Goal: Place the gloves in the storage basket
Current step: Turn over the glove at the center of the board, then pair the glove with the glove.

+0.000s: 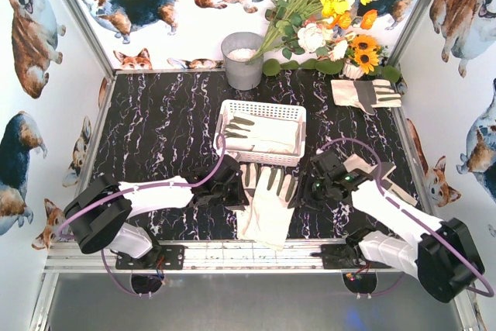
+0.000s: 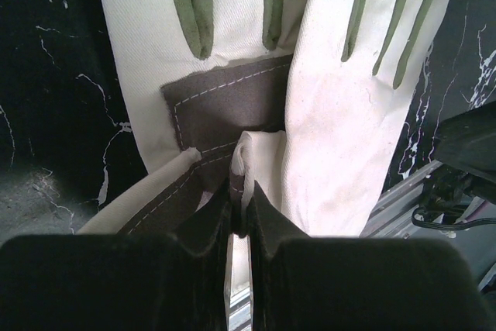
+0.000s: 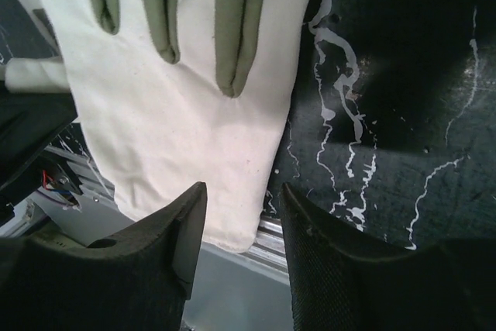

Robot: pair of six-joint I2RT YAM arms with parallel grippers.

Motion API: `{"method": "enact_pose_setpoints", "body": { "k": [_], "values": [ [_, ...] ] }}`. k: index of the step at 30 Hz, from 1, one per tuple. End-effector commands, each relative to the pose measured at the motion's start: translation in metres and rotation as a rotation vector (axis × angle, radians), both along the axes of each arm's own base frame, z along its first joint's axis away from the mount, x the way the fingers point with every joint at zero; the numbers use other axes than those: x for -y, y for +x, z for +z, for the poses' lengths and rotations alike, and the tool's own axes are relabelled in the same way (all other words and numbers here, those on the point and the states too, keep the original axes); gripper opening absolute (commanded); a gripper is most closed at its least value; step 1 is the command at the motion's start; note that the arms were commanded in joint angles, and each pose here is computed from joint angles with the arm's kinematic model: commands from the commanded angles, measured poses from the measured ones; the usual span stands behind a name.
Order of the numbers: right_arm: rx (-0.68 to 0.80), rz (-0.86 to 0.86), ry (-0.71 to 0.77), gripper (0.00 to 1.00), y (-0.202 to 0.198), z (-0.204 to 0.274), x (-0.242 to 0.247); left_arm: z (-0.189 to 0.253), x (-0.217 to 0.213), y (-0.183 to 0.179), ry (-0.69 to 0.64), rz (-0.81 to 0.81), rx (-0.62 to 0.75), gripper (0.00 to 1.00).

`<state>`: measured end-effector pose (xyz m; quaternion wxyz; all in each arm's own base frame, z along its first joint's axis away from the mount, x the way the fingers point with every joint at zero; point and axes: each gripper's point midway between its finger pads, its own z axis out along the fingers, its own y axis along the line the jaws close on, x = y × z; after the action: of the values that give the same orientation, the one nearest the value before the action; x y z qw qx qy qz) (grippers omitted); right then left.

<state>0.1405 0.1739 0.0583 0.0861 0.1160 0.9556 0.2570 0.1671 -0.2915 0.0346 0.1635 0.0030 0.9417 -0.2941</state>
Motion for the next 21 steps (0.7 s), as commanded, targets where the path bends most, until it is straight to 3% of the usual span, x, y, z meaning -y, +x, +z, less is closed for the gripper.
{"method": "enact_pose_setpoints", "body": {
  "k": [1,13,15,18,21],
  "values": [
    [0.016,-0.024,0.078,0.43,0.013,-0.003,-0.015,0.002,0.001,0.001,-0.016,0.0,0.01,0.0],
    [-0.1,0.026,0.047,0.32,0.01,-0.031,-0.021,0.003,0.001,0.001,-0.02,-0.001,0.015,0.0],
    [-0.101,0.023,0.031,0.23,0.012,-0.034,-0.02,0.005,0.003,0.001,-0.031,-0.011,0.021,0.0],
    [-0.075,0.018,0.026,0.01,0.017,-0.031,-0.019,0.013,0.007,0.002,-0.051,-0.03,0.041,0.0],
    [-0.024,0.015,0.014,0.0,0.022,-0.022,-0.015,0.025,0.009,0.004,-0.071,-0.052,0.076,0.0]
  ]
}}
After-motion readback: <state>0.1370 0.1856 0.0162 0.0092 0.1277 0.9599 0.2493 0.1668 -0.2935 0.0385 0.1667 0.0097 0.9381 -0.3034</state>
